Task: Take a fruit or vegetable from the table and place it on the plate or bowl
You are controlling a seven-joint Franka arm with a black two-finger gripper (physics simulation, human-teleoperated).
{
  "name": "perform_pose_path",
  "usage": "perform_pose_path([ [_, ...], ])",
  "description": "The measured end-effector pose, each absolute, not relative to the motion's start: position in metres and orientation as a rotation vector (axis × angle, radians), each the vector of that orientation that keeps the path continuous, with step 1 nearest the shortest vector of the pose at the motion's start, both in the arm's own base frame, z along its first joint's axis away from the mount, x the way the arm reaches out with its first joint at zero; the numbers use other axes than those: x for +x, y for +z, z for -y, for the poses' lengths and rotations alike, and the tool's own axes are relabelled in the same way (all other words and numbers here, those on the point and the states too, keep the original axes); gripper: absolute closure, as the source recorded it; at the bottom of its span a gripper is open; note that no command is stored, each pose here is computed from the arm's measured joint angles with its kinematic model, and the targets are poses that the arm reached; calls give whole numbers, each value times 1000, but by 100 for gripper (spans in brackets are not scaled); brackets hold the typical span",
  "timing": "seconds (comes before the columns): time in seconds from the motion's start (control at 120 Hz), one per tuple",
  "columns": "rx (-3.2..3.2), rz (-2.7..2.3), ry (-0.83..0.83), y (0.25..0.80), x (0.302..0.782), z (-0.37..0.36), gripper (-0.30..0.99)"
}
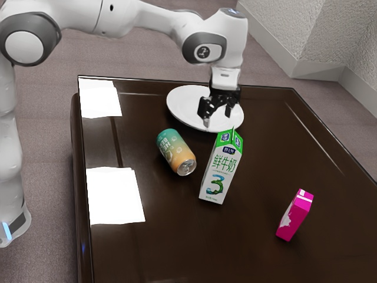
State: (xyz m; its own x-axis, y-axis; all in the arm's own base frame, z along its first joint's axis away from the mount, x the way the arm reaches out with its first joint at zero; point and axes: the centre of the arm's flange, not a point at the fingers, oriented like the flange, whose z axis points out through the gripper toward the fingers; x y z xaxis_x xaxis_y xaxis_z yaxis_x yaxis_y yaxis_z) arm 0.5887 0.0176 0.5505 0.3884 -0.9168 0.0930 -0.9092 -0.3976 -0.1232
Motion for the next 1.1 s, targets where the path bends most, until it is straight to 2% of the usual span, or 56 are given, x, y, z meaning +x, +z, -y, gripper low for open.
perform_pose_path([
  [0.183, -2637, -1673, -244, 524, 609, -94, 0],
  [0.433, -2534, -1887, -311, 517, 635, -44, 0],
  [0.925, -2618, -1892, -319, 434, 661, -23, 0],
  [1.1, -2637, -1860, -338, 424, 665, -20, 0],
])
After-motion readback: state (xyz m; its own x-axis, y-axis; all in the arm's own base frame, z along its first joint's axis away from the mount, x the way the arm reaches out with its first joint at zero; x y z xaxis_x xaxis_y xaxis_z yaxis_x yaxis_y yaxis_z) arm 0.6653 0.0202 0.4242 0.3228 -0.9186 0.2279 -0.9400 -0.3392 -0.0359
